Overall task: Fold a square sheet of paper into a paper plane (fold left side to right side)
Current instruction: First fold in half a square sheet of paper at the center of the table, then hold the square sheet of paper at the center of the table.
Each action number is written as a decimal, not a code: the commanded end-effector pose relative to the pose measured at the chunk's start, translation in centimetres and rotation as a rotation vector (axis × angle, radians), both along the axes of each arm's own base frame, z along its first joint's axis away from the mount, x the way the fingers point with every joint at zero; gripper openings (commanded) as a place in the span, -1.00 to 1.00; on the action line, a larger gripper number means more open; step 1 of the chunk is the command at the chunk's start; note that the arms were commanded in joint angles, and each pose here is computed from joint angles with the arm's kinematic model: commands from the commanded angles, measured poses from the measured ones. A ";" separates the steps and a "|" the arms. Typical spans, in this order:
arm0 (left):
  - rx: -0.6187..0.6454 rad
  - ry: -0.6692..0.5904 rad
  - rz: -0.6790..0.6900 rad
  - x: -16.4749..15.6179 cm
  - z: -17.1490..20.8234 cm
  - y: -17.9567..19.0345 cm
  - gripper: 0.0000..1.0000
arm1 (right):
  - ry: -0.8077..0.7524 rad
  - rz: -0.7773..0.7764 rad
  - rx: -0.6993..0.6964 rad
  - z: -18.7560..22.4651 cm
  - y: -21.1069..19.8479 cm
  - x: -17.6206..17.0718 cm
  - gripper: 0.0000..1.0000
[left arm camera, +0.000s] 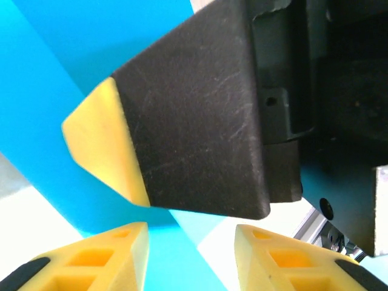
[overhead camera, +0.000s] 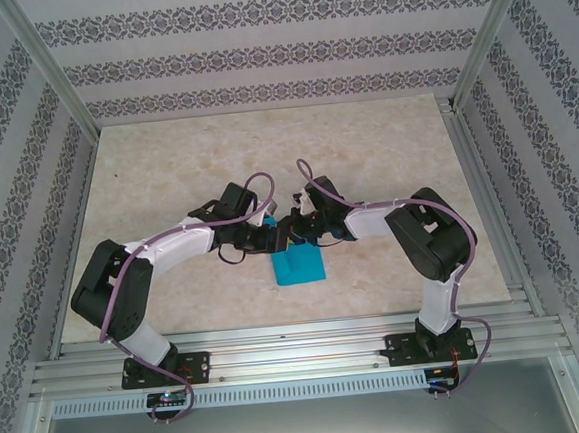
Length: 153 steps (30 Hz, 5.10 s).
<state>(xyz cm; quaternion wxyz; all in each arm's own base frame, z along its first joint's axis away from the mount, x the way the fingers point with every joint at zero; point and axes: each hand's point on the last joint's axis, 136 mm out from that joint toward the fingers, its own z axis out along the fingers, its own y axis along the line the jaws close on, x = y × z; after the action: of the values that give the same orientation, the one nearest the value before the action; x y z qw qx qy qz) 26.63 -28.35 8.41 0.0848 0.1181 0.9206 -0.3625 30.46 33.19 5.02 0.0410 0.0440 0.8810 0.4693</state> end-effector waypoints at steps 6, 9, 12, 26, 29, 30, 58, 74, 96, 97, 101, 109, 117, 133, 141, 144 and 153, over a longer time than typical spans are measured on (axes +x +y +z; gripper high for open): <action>0.014 -0.097 0.050 0.3 3.1 2.1 0.04 | -0.089 -0.005 -0.028 2.1 -1.4 0.4 -0.99; 0.016 -0.089 0.147 1.0 3.4 3.8 0.12 | -0.097 -0.011 -0.032 2.2 -2.3 0.2 -0.99; 0.024 -0.060 0.237 1.5 2.7 5.2 0.20 | -0.099 -0.019 -0.043 2.1 -3.5 0.0 -0.99; -0.044 0.075 0.294 2.1 -1.5 1.9 0.33 | -0.077 -0.068 -0.168 0.0 -8.6 -0.6 -0.97; -0.046 0.086 0.296 2.1 -1.8 1.1 0.34 | -0.076 -0.068 -0.186 -0.3 -9.0 -0.7 -0.96; -0.048 0.087 0.292 2.2 -1.8 0.9 0.33 | -0.075 -0.067 -0.190 -0.5 -9.1 -0.7 -0.96; 0.162 0.110 0.216 1.5 -6.7 -2.5 -0.01 | -0.065 -0.073 -0.246 -2.4 -10.5 0.2 -0.69; 0.214 0.109 0.221 1.9 -7.5 -3.2 -0.04 | -0.104 -0.127 -0.286 -1.0 -14.4 -1.5 -0.27; 0.297 0.140 0.272 2.4 -9.3 -2.6 0.03 | -0.101 -0.146 -0.314 -1.0 -16.1 -3.7 -0.31; 0.298 0.142 0.271 2.3 -9.3 -2.6 0.04 | -0.101 -0.145 -0.315 -1.0 -16.1 -3.8 -0.31; 0.304 0.148 0.278 2.4 -9.6 -2.5 0.06 | -0.102 -0.147 -0.309 -0.8 -16.0 -3.7 -0.31; 0.309 0.154 0.289 2.4 -9.9 -2.5 0.10 | -0.098 -0.146 -0.305 -0.8 -16.0 -4.0 -0.32; 0.318 0.159 0.290 2.3 -10.3 -2.3 0.10 | -0.102 -0.139 -0.293 -0.6 -15.6 -4.1 -0.34; 0.327 0.167 0.272 1.9 -10.8 -2.5 0.10 | -0.089 -0.058 -0.213 -0.8 -10.5 -4.7 -0.62; 0.330 0.166 0.263 1.9 -10.9 -2.7 0.10 | -0.079 -0.031 -0.218 -1.4 -9.0 -4.8 -0.63; 0.328 0.166 0.263 1.9 -10.8 -2.8 0.10 | -0.078 -0.028 -0.224 -1.6 -8.7 -4.7 -0.63; 0.331 0.165 0.257 1.8 -10.8 -2.8 0.10 | -0.034 -0.022 -0.306 -3.5 -9.7 -5.4 -0.66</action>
<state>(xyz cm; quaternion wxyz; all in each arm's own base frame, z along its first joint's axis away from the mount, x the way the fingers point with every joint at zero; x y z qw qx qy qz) 28.81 -30.82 2.12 0.0311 -0.0322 0.9712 -0.2339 24.84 23.56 1.98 0.0652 0.0408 0.9342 0.3483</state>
